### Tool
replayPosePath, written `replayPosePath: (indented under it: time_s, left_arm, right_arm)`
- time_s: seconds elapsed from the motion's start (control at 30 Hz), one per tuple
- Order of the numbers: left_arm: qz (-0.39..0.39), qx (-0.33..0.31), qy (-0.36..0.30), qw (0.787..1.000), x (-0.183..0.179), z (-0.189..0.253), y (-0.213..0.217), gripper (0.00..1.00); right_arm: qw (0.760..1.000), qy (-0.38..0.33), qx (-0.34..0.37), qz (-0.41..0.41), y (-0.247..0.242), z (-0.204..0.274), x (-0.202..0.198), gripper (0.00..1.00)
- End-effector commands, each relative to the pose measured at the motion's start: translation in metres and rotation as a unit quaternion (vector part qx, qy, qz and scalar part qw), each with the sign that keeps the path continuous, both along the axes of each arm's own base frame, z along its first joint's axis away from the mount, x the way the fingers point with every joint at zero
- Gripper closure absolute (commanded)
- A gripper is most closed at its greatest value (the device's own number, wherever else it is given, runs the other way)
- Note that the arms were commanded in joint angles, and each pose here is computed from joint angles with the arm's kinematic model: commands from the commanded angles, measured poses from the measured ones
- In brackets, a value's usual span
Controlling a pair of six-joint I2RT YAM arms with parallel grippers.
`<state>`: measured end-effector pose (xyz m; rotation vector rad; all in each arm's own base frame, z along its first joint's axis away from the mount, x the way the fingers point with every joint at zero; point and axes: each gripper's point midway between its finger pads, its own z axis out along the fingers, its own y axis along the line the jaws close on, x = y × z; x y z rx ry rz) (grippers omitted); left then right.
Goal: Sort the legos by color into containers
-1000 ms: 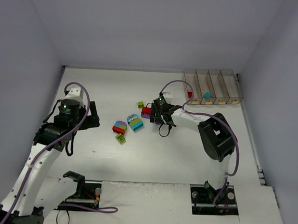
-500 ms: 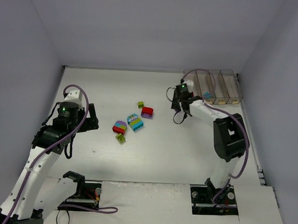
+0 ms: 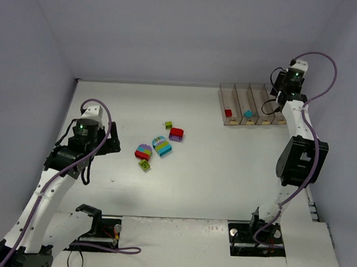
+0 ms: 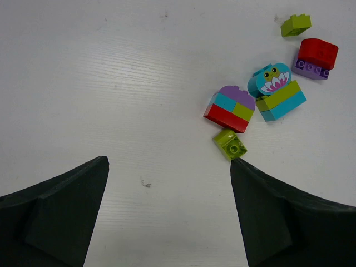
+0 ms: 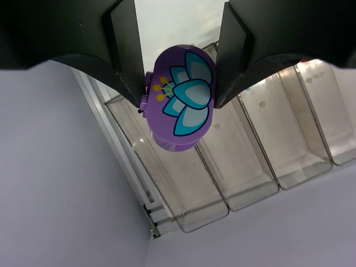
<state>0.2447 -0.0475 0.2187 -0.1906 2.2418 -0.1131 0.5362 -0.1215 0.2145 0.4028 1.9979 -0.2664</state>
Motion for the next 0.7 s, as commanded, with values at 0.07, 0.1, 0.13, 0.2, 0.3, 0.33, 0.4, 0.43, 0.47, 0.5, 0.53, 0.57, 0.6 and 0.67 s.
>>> replayPosePath:
  time_s: [0.07, 0.1, 0.13, 0.2, 0.3, 0.33, 0.4, 0.43, 0.47, 0.5, 0.53, 0.57, 0.6, 0.67]
  left_arm:
    - [-0.003, -0.002, -0.032, 0.999, 0.022, 0.013, -0.004, 0.16]
    - [-0.003, -0.002, -0.030, 1.000, 0.023, 0.012, -0.005, 0.16]
    - [-0.003, -0.003, -0.029, 1.000, 0.023, 0.011, -0.005, 0.16]
    - [-0.004, -0.003, -0.029, 1.000, 0.027, 0.011, -0.006, 0.16]
    - [-0.003, -0.003, -0.028, 1.000, 0.031, 0.011, -0.007, 0.16]
    - [-0.003, -0.002, -0.028, 1.000, 0.032, 0.011, -0.008, 0.16]
    - [-0.003, -0.002, -0.026, 1.000, 0.036, 0.011, -0.009, 0.16]
    - [-0.004, -0.002, -0.023, 1.000, 0.038, 0.009, -0.009, 0.16]
    - [-0.004, -0.003, -0.024, 1.000, 0.039, 0.010, -0.010, 0.16]
    - [-0.004, -0.004, -0.025, 1.000, 0.040, 0.010, -0.011, 0.16]
    - [-0.005, -0.006, -0.022, 1.000, 0.041, 0.009, -0.012, 0.16]
    - [-0.005, -0.008, -0.023, 1.000, 0.043, 0.009, -0.013, 0.16]
    - [-0.005, -0.009, -0.024, 1.000, 0.044, 0.010, -0.013, 0.16]
    - [-0.008, -0.012, -0.023, 1.000, 0.045, 0.010, -0.015, 0.16]
  right_arm:
    - [0.996, 0.030, -0.017, 0.083, 0.011, -0.036, 0.032, 0.98]
    - [0.996, 0.038, -0.018, 0.084, 0.009, -0.046, 0.037, 0.97]
    - [0.994, 0.041, -0.016, 0.101, 0.013, -0.051, 0.040, 0.97]
    - [0.993, 0.046, -0.014, 0.111, 0.015, -0.059, 0.046, 0.94]
    - [0.993, 0.052, -0.011, 0.110, 0.014, -0.069, 0.050, 0.87]
    - [0.992, 0.051, -0.010, 0.111, 0.015, -0.069, 0.051, 0.85]
    - [0.992, 0.054, -0.009, 0.113, 0.015, -0.074, 0.053, 0.72]
    - [0.992, 0.054, -0.010, 0.112, 0.014, -0.073, 0.053, 0.63]
    - [0.992, 0.053, -0.011, 0.113, 0.014, -0.072, 0.054, 0.58]
    - [0.992, 0.051, -0.013, 0.114, 0.014, -0.069, 0.054, 0.53]
    - [0.992, 0.046, -0.014, 0.113, 0.014, -0.064, 0.055, 0.45]
    - [0.992, 0.042, -0.016, 0.114, 0.014, -0.060, 0.055, 0.39]
    - [0.993, 0.034, -0.016, 0.116, 0.016, -0.051, 0.056, 0.33]
    - [0.992, 0.023, -0.015, 0.120, 0.019, -0.040, 0.056, 0.26]
